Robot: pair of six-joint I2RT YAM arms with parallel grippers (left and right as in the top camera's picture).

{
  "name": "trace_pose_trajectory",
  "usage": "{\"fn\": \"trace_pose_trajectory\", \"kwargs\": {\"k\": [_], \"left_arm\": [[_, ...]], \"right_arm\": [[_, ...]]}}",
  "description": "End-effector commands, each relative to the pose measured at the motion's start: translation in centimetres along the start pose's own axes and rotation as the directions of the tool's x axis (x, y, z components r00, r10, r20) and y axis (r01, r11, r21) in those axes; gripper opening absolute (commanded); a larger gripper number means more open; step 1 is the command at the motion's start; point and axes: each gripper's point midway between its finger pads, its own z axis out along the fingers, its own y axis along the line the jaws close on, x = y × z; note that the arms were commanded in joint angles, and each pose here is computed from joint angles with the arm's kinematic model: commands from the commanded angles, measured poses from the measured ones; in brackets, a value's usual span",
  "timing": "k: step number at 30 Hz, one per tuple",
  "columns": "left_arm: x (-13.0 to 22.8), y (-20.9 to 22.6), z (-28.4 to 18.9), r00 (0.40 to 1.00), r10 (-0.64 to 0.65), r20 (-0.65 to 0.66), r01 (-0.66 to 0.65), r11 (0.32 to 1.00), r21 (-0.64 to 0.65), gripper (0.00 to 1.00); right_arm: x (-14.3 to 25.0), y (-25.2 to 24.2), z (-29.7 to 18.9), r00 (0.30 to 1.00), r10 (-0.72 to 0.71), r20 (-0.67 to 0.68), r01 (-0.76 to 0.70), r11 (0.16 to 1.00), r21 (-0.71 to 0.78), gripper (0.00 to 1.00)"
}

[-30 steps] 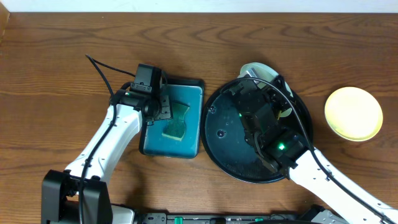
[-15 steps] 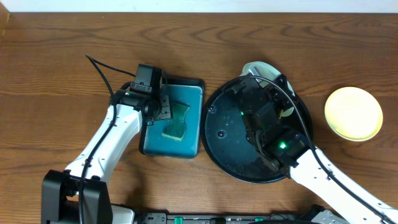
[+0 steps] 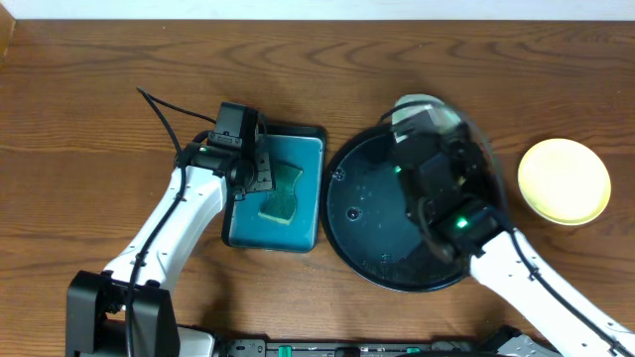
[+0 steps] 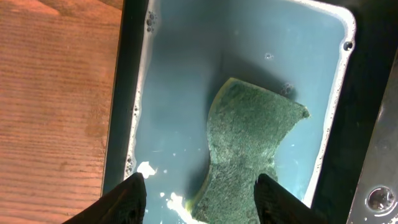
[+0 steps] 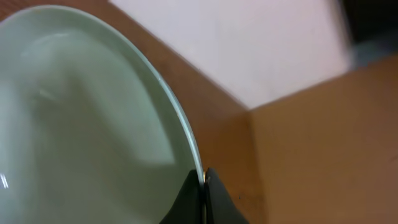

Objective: Clean dirty plates on tray and stack at the side
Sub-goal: 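Carry the mint plate right and lower it onto the plate stack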

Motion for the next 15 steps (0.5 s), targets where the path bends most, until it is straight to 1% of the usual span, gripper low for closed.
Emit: {"fn": "trace_pose_trajectory", "kwargs": {"k": [1, 4, 7, 8, 11, 15], "left_arm": [[0.2, 0.4, 0.1, 1.0, -0.003, -0.007, 0.003, 1.0, -0.016, 0.57], [0.3, 0.5, 0.1, 1.0, -0.003, -0.008, 0.003, 1.0, -0.017, 0.57], [0.3, 0.5, 0.1, 1.0, -0.003, -0.008, 0.003, 1.0, -0.017, 0.57], [0.3, 0.5, 0.1, 1.0, -0.003, -0.009, 0.003, 1.0, -0.017, 0.57], [0.2, 0.5, 0.1, 1.0, -0.003, -0.008, 0.003, 1.0, -0.017, 0.57], [0.2, 0.4, 0.1, 1.0, -0.003, -0.008, 0.003, 1.0, -0.017, 0.57]], "right_arm": [[1.2, -0.1, 1.5, 0.938, 0.34, -0.067, -0.345, 0.935, -0.081, 0.01], [3.5, -0.4, 3.1, 0.87, 0.464, -0.169, -0.482, 0.872, -0.088, 0.01], [5.8, -0.9, 4.3, 0.781, 0.567, -0.262, -0.601, 0.797, -0.069, 0.01], [7.0, -1.1, 4.8, 0.73, 0.611, -0.306, -0.652, 0.756, -0.047, 0.01], [9.5, -1.9, 5.7, 0.618, 0.69, -0.378, -0.739, 0.673, 0.02, 0.01], [12.9, -3.0, 6.9, 0.467, 0.759, -0.453, -0.816, 0.568, 0.11, 0.01]]}}
